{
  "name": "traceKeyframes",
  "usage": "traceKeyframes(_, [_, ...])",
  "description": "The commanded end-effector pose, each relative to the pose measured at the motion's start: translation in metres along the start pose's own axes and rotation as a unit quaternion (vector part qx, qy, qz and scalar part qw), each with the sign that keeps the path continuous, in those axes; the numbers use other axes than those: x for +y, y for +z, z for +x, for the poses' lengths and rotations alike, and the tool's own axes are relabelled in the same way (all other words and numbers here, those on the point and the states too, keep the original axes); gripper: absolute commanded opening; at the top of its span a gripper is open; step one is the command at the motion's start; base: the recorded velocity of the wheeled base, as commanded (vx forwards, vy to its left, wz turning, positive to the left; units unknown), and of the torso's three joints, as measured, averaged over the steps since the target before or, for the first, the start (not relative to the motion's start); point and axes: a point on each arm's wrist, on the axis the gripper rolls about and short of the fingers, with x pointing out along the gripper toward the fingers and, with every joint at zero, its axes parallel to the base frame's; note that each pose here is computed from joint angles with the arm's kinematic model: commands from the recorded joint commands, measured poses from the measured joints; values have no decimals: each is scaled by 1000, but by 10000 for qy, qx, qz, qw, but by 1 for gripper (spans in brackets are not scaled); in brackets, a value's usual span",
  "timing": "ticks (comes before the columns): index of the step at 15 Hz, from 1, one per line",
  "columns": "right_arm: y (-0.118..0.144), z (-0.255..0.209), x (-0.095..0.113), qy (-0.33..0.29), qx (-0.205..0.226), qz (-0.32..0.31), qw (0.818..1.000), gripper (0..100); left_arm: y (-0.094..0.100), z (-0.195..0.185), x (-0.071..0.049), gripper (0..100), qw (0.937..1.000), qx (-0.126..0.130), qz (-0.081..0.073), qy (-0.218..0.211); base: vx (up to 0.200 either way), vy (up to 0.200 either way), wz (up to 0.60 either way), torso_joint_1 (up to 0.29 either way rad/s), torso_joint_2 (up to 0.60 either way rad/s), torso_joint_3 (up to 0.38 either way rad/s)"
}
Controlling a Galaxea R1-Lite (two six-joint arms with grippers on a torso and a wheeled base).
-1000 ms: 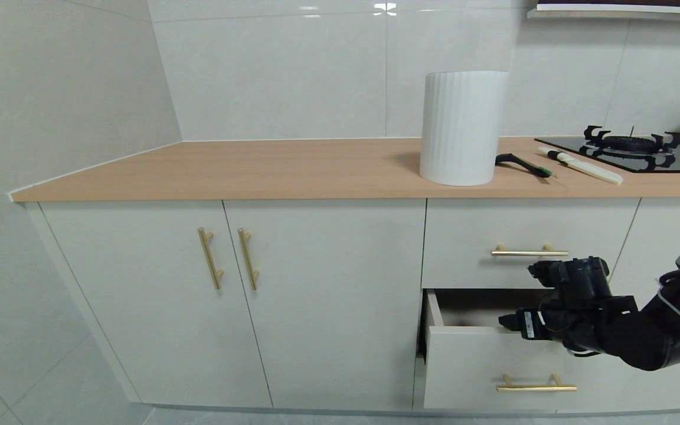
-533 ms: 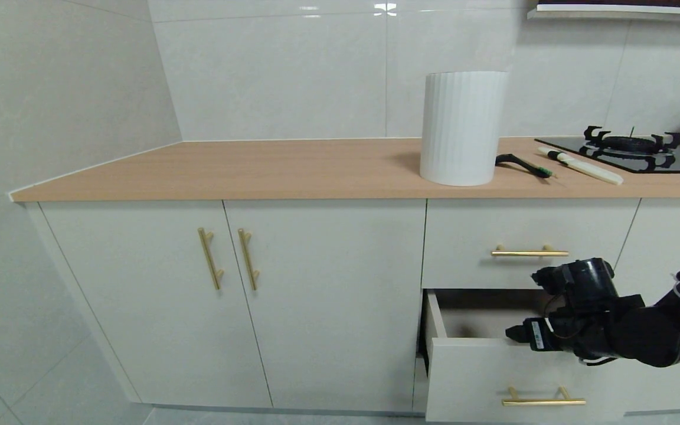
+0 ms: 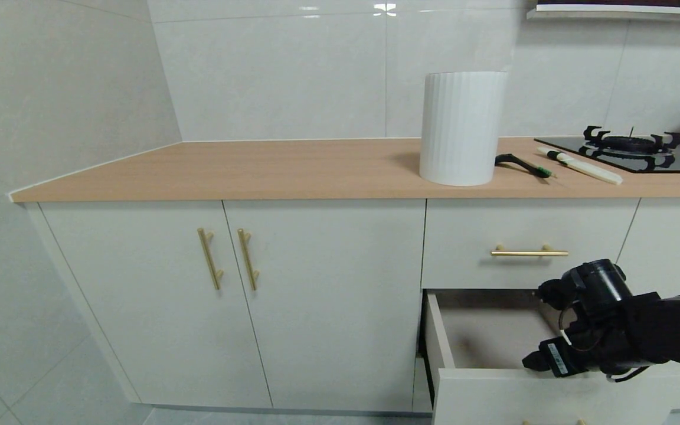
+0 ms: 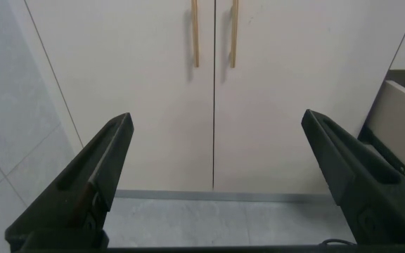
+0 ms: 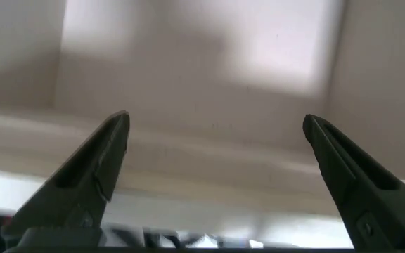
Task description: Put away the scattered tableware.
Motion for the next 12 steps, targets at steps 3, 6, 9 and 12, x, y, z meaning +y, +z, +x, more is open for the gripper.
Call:
traceKeyframes(3, [-12, -36, 15, 193, 366, -721, 9965, 100, 0, 0, 0, 100, 10000, -3, 3, 3, 0, 0, 0, 0, 0, 0])
traceKeyframes(6, [-29, -62, 32, 363, 995, -1403, 9844, 100, 0, 0, 0, 100, 10000, -3, -4, 3, 0, 0, 0, 0, 0, 0])
traceKeyframes(9, [-29, -66, 36, 402, 1075, -1552, 9812, 100, 0, 0, 0, 100, 10000, -3, -4, 3, 0, 0, 0, 0, 0, 0])
traceKeyframes(12, [-10, -74, 34, 362, 674, -869, 9933, 100, 0, 0, 0, 100, 10000, -3, -4, 3, 0, 0, 0, 0, 0, 0])
